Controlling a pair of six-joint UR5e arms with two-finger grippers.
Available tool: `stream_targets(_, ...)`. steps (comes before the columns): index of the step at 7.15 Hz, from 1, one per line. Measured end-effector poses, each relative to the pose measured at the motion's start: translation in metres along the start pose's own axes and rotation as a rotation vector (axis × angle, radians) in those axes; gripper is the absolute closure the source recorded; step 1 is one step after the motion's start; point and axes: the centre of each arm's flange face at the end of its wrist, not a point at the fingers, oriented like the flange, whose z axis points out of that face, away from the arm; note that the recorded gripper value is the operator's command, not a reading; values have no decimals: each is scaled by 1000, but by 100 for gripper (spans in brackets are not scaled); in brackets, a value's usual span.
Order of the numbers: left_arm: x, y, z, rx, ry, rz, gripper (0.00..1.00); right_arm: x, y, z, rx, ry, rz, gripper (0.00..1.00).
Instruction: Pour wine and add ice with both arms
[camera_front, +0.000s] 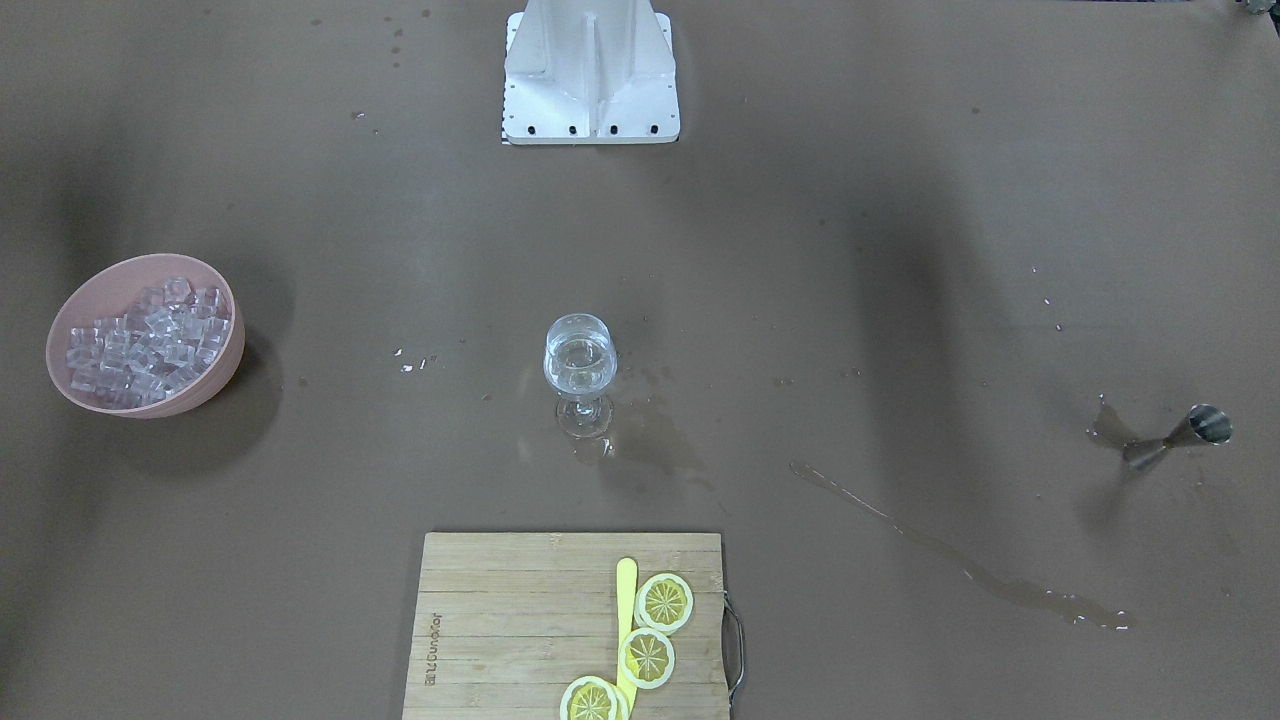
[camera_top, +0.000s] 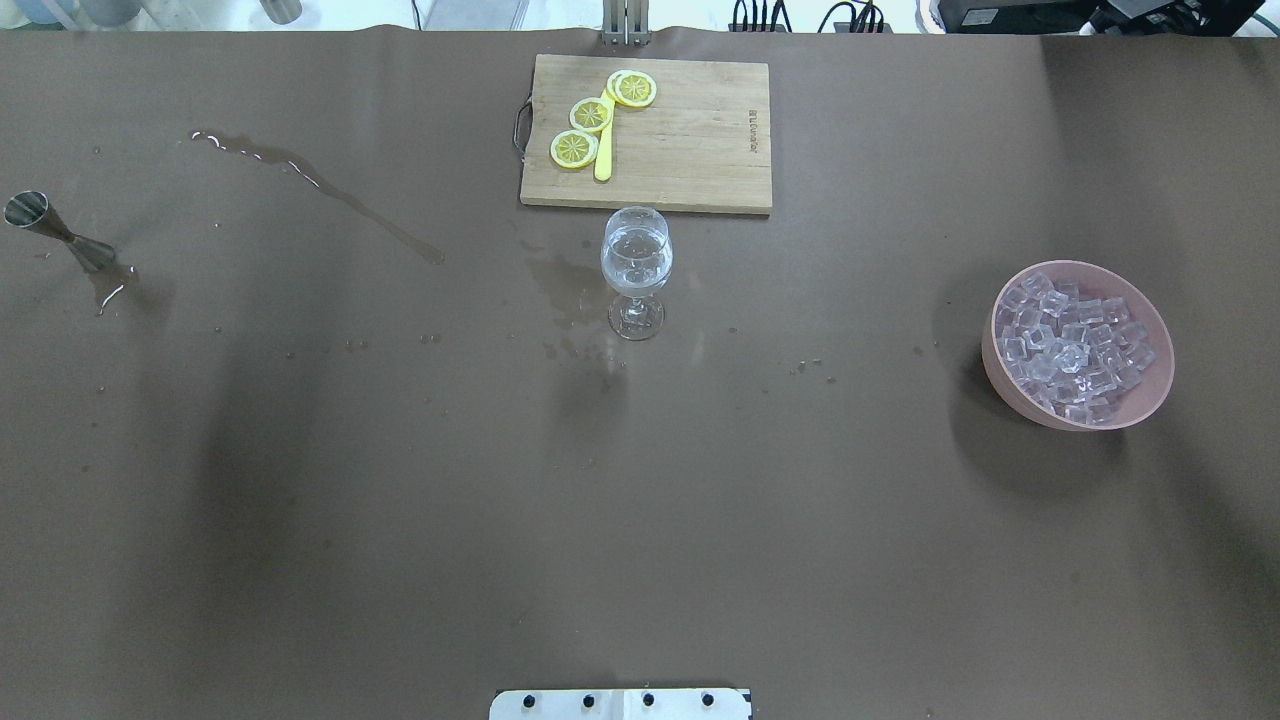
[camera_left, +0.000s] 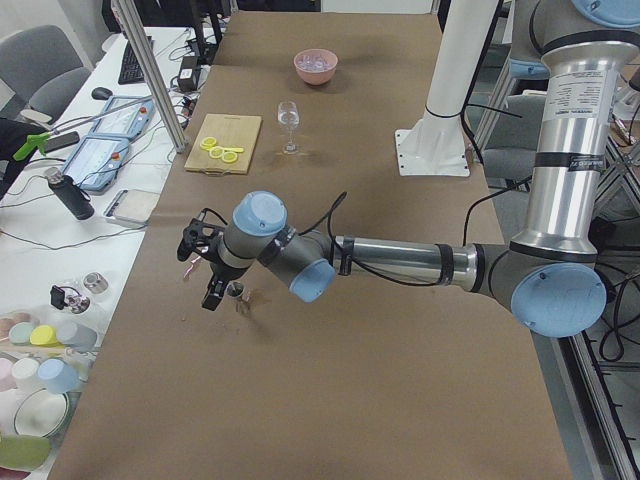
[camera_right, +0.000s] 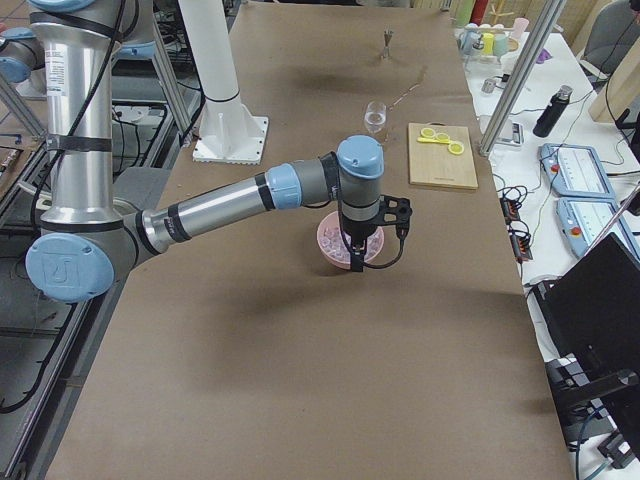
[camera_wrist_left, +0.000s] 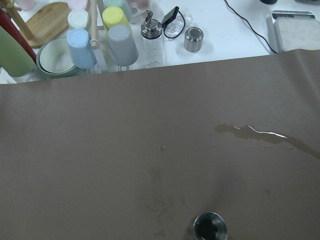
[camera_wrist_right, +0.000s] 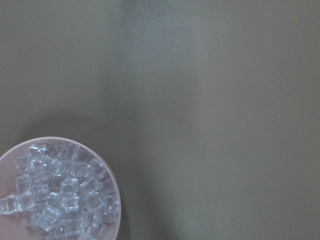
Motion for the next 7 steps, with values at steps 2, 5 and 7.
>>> stream_targets(2, 9, 30, 43, 72, -19, 5, 2, -35, 1, 14, -22, 5, 19, 0)
stream_targets(5, 38, 63, 84, 144, 23, 12, 2, -99, -8, 36, -39, 17, 12, 0)
stream_targets(7, 57, 76, 98, 179, 57, 9, 2, -128, -23, 59, -58, 34, -3, 0)
